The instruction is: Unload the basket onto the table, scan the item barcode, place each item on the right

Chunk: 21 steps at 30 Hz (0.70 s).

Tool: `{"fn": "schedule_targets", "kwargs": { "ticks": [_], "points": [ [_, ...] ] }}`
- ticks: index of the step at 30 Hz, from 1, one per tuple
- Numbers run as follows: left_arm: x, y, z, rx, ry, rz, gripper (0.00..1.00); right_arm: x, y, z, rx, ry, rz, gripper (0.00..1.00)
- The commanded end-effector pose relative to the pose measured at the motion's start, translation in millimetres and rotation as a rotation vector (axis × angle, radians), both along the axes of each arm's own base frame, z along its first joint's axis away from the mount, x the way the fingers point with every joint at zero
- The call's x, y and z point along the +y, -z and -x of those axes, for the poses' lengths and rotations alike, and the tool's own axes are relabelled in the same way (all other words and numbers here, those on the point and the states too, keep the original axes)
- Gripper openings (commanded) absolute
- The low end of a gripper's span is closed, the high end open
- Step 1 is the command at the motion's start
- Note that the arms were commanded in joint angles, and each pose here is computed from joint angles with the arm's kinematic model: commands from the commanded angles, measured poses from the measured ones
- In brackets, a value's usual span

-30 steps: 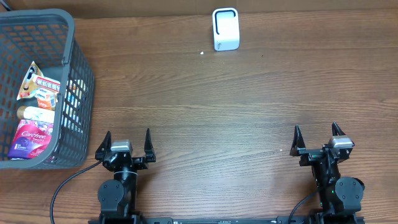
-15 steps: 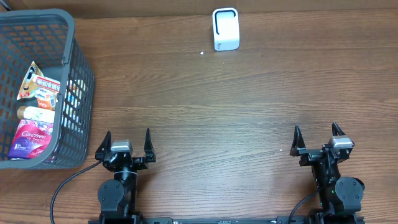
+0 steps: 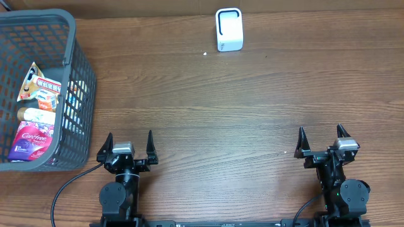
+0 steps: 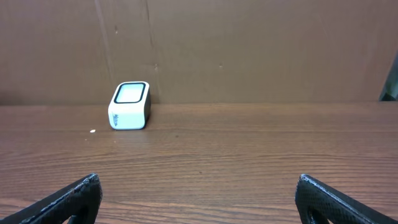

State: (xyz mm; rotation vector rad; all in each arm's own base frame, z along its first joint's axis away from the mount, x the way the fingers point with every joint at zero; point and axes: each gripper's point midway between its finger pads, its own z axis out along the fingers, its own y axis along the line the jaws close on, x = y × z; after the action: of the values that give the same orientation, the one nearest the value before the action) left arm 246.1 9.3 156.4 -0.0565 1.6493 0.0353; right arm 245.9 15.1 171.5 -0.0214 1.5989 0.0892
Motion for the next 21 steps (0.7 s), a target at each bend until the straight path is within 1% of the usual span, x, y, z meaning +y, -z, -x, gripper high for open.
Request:
{"fn": "schedule_targets", "kwargs": {
  "ticks": [1,16,17,18,19,21],
  "points": [
    [-2.9,-0.6,0.0,-0.008,0.014,0.007,1.0,-2.4,1.9,-0.3,-0.004,0.012,0.007,1.0],
    [-3.5,-1.0,0.0,-0.01,0.017,0.012,1.0,-2.4,1.9,-0.3,-0.004,0.012,0.007,1.0],
    [-14.5,-0.6,-0.1,-0.008,0.076,0.083,1.0,-2.4,1.9,-0.3,-0.004,0.012,0.007,1.0],
    [-22.4,-0.7,0.3,-0.007,0.119,0.122,1.0,-2.4,1.9,-0.3,-0.004,0.012,0.007,1.0],
    [-36.4,-15.6,1.3,-0.059,0.201,0.185,1.0,-2.4,1.9,-0.3,-0.004,0.012,0.007,1.0],
    [-54.0,-36.4,5.6,-0.127,0.313,0.263,1.0,-2.4,1.9,-0.3,-0.004,0.012,0.007,1.0]
  ]
}}
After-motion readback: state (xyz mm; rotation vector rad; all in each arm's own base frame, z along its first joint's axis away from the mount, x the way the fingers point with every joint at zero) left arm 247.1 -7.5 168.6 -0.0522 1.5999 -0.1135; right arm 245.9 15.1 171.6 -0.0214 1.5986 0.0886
